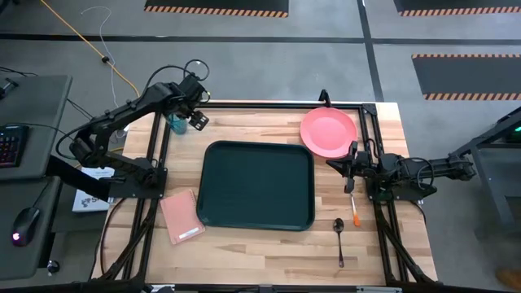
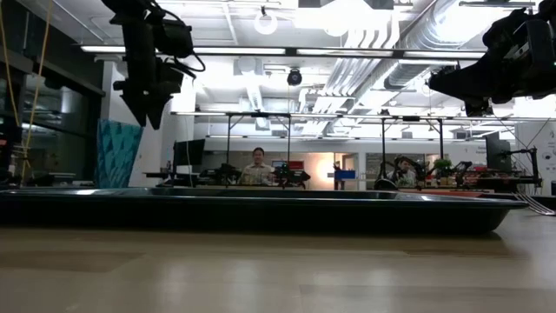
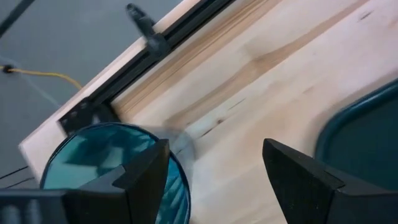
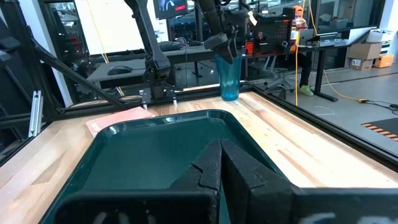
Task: Pick and place plate/cup/fork/spoon on tray
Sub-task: Put the blue cup on the black tray, then put the pink plate on the black tray to the right side of the blue cup
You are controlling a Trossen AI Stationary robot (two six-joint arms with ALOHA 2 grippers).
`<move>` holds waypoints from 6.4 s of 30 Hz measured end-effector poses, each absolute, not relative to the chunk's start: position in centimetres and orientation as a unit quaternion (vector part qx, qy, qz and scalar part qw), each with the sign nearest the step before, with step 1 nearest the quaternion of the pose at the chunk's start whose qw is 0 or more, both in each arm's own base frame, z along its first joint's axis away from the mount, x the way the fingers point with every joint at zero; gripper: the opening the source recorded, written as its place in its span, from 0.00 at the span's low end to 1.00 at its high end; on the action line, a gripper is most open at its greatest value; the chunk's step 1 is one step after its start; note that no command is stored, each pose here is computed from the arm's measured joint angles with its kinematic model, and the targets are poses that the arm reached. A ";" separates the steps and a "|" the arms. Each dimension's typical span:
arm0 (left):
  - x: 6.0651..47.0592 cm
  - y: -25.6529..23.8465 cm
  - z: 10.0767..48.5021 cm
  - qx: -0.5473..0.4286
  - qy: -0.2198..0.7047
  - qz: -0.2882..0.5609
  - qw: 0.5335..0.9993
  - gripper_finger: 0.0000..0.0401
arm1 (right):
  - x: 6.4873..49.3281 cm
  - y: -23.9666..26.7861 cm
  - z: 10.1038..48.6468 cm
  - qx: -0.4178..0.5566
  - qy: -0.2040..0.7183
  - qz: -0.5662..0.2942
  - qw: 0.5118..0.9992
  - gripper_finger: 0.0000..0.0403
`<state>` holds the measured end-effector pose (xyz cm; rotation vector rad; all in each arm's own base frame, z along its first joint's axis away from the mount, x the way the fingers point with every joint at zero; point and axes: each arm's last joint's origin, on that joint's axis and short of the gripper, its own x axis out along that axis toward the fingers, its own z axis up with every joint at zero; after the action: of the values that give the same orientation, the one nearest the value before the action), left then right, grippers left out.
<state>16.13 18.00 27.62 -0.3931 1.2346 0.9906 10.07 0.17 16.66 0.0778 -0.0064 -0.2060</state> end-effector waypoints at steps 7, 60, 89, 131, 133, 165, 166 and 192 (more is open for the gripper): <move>15.9 18.0 27.6 -0.159 0.561 0.461 0.669 0.62 | 10.1 0.2 16.7 0.039 -0.003 -0.103 0.994 0.00; 14.6 21.0 24.3 -0.243 0.607 0.495 0.572 0.62 | 10.1 0.2 16.7 0.039 -0.003 -0.103 0.994 0.00; 15.9 19.9 29.3 -0.213 0.580 0.480 0.622 0.01 | 10.1 0.2 16.7 0.039 -0.003 -0.103 0.994 0.00; 25.1 2.9 25.5 0.063 0.673 0.055 0.735 0.00 | 10.1 0.2 16.7 0.039 -0.003 -0.103 0.994 0.00; 24.8 3.3 25.0 0.057 0.677 0.051 0.732 0.00 | 10.1 0.2 16.7 0.039 -0.003 -0.103 0.994 0.00; 25.3 3.8 24.8 0.061 0.659 0.072 0.747 0.19 | 10.1 0.2 16.7 0.039 -0.003 -0.103 0.994 0.00; 25.3 3.8 24.8 0.060 0.658 0.073 0.747 0.22 | 10.1 0.2 16.7 0.039 -0.003 -0.103 0.994 0.00; 24.5 3.8 36.8 0.026 0.521 0.143 0.841 0.53 | 10.1 0.2 16.7 0.039 -0.004 -0.103 0.994 0.00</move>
<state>24.46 3.83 36.83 0.0542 1.1008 0.3026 10.07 0.17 16.67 0.0775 -0.0071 -0.2059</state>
